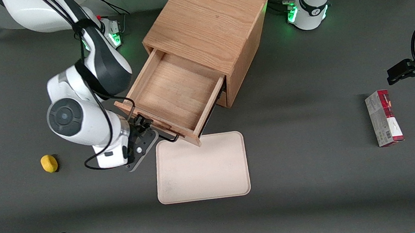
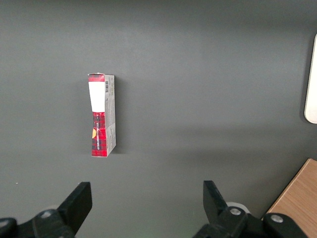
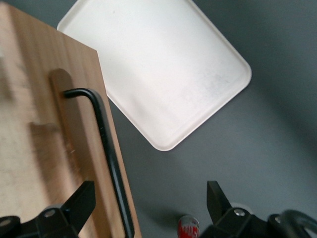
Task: Open upper drawer
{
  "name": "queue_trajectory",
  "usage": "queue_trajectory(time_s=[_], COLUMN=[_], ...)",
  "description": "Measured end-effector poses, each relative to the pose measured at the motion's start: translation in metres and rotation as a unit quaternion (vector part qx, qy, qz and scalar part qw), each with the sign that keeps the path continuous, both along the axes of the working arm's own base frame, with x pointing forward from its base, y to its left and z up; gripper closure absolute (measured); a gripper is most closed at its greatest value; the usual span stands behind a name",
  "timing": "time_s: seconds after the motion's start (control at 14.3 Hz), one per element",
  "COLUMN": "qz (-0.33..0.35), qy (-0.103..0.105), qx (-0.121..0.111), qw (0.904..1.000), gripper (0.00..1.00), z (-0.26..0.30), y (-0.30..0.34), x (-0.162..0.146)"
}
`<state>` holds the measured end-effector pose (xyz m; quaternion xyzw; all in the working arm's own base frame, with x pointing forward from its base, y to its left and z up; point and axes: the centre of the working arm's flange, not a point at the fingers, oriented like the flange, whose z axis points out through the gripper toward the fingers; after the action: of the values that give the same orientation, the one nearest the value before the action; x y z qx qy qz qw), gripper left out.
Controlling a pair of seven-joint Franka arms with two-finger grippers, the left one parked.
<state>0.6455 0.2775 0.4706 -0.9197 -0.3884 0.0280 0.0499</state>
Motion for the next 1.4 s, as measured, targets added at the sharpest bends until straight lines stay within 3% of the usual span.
queue_trajectory(time_s=[0.14, 0.35, 0.63, 0.91, 1.12, 1.4], qz=[-0.036, -0.117, -0.249, -0.328, -0.371, -0.414], qy=[-0.013, -0.029, -0.019, -0.023, -0.024, -0.028], qx=[-0.001, -0.022, -0.061, -0.073, -0.068, -0.036], qw=[0.9993, 0.9925, 0.9663, 0.9415, 0.9257, 0.9093], gripper=[0.0, 0.0, 0.0, 0.0, 0.0, 0.0], z=[0.037, 0.084, 0.121, 0.141, 0.15, 0.147], y=[-0.006, -0.019, -0.07, -0.136, -0.19, -0.259], x=[-0.003, -0.018, -0.029, -0.029, -0.028, -0.044])
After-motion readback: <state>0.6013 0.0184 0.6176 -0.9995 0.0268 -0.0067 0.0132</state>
